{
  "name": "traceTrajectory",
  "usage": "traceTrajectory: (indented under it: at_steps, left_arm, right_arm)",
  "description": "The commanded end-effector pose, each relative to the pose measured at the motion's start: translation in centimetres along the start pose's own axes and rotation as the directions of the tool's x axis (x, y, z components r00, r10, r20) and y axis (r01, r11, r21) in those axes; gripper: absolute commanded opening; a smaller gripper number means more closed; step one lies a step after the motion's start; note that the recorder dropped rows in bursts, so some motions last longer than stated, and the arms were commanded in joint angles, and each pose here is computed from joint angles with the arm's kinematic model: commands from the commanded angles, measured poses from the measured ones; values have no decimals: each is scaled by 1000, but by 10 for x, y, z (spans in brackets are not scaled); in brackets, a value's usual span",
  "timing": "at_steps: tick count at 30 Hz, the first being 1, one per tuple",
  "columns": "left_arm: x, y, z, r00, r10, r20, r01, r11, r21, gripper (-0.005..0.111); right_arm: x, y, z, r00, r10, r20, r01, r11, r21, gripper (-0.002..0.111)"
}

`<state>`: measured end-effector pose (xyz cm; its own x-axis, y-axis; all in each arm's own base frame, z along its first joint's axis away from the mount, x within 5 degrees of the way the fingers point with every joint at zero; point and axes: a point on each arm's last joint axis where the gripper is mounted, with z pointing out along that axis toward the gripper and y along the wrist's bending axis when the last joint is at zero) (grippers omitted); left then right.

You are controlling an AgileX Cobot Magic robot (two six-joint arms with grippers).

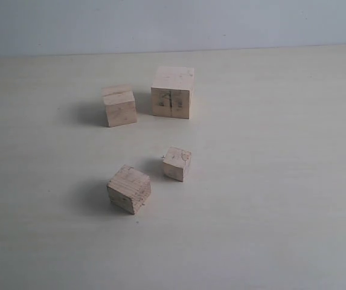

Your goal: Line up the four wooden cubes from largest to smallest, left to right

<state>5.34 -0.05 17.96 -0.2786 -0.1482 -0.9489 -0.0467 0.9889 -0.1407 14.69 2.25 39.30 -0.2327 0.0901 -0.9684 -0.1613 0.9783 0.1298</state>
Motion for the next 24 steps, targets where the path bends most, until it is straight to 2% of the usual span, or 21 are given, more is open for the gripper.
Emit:
traceTrajectory:
  at_steps: [1,4,7,12,15,16,18,20,24]
  left_arm:
    - [-1,0,-1,1000,0,12,0,1000,7,0]
    - [-1,0,-1,1000,0,12,0,1000,7,0]
    - [-1,0,-1,1000,0,12,0,1000,7,0]
    - [-1,0,-1,1000,0,12,0,1000,7,0]
    - [-1,0,-1,1000,0,12,0,1000,7,0]
    - [-1,0,-1,1000,0,12,0,1000,7,0]
    - [-1,0,-1,1000,0,12,0,1000,7,0]
    - [-1,0,-1,1000,0,12,0,1000,7,0]
    - [-1,0,-1,1000,0,12,0,1000,7,0]
  right_arm:
    - [15,20,54,890,-2,-455,-77,985,-155,0]
    - [29,31,81,820,29,-572,-167,967,-191,0]
    - [42,34,107,782,78,-618,-233,956,-175,0]
    - [49,30,139,809,167,-563,-276,954,-114,0]
    - [54,29,156,805,253,-536,-347,935,-79,0]
    - [57,30,162,795,284,-537,-379,922,-73,0]
    - [63,33,172,787,265,-558,-389,914,-114,1]
    - [70,38,182,780,149,-608,-337,918,-207,8]
    - [78,57,199,725,96,-682,-377,884,-276,30]
